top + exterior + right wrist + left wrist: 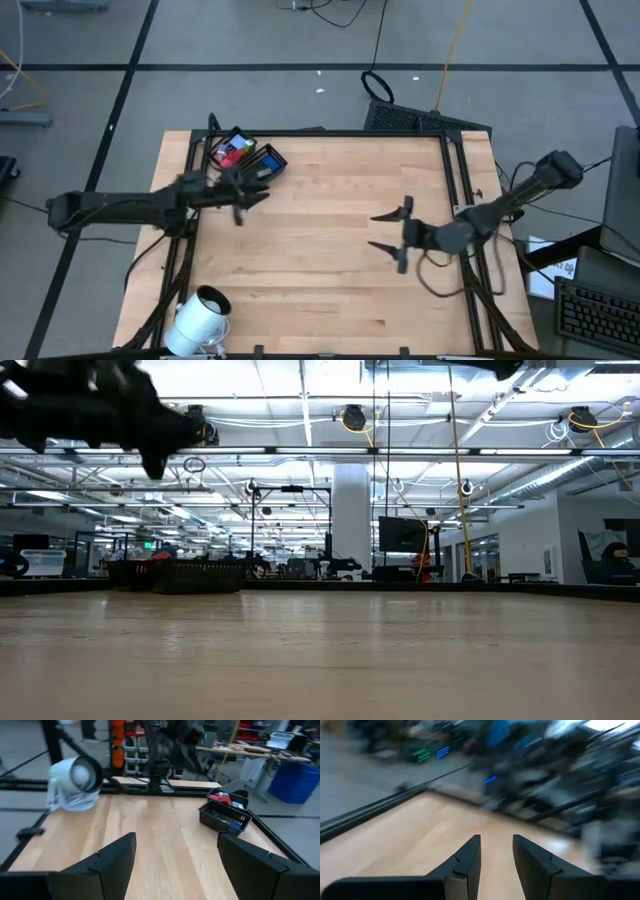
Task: Pick & Place Office items
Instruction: Return to Home Position
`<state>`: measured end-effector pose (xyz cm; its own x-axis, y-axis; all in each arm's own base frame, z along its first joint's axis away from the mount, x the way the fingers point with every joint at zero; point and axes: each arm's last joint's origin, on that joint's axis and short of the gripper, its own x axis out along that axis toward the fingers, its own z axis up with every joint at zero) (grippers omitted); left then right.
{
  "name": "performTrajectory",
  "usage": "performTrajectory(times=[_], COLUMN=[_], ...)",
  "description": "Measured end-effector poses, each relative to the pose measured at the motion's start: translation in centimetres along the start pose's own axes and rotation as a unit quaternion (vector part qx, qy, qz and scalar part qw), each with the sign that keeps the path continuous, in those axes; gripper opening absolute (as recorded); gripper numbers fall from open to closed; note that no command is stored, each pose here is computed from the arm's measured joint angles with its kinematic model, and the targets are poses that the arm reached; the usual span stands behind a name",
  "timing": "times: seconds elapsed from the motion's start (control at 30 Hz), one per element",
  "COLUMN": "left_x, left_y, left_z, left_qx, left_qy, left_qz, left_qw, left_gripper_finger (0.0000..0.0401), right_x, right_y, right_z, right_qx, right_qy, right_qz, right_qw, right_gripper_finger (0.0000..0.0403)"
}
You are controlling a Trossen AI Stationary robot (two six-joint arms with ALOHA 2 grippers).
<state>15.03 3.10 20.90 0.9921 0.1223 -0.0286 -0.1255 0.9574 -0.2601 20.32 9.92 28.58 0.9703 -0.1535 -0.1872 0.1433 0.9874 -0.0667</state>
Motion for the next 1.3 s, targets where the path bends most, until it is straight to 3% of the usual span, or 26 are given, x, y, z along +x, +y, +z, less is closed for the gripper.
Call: performTrajectory(times=[0.13,0.2,0.47,0.67,0.8,1.03,1.17,1.3], left_x=[-2.6,-3.8,-6.5,-6.9,-6.6,-5.3,-5.2,-5.2], left_y=[-1.4,-1.8,-1.3,-1.2,-1.1,-0.7,-0.5,-0.6], left_z=[1.8,1.9,0.2,-0.4,-0.8,-3.5,-4.4,-4.3], left_qx=[0.003,0.01,-0.015,0.043,0.025,0.05,0.054,0.07], left_qy=[-0.046,-0.045,0.002,0.02,0.04,-0.015,0.006,0.003], left_qz=[-0.134,-0.172,-0.079,-0.079,-0.075,-0.108,-0.093,-0.095], left_qw=[0.99,0.984,0.997,0.996,0.996,0.993,0.994,0.993], left_gripper_finger=[0.0113,0.0113,0.0113,0.0113,0.0113,0.0113,0.0113,0.0113], right_x=[-2.5,-3.3,-5.1,-6.5,-7.2,-7.8,-8.0,-8.2], right_y=[-1.0,-1.5,-2.8,-4.1,-4.9,-5.5,-5.7,-5.7], right_z=[0.2,-0.5,-4.3,-5.4,-6.1,-6.8,-7.3,-8.7], right_qx=[-0.029,-0.015,0.033,0.06,0.074,0.085,0.079,0.053], right_qy=[0.018,0.03,0.027,-0.011,-0.042,-0.101,-0.107,-0.113], right_qz=[0.017,0.02,0.064,0.086,0.09,0.095,0.097,0.147], right_qw=[0.999,0.999,0.997,0.994,0.992,0.987,0.986,0.981], right_gripper_finger=[0.027,0.027,0.027,0.027,0.027,0.027,0.027,0.027])
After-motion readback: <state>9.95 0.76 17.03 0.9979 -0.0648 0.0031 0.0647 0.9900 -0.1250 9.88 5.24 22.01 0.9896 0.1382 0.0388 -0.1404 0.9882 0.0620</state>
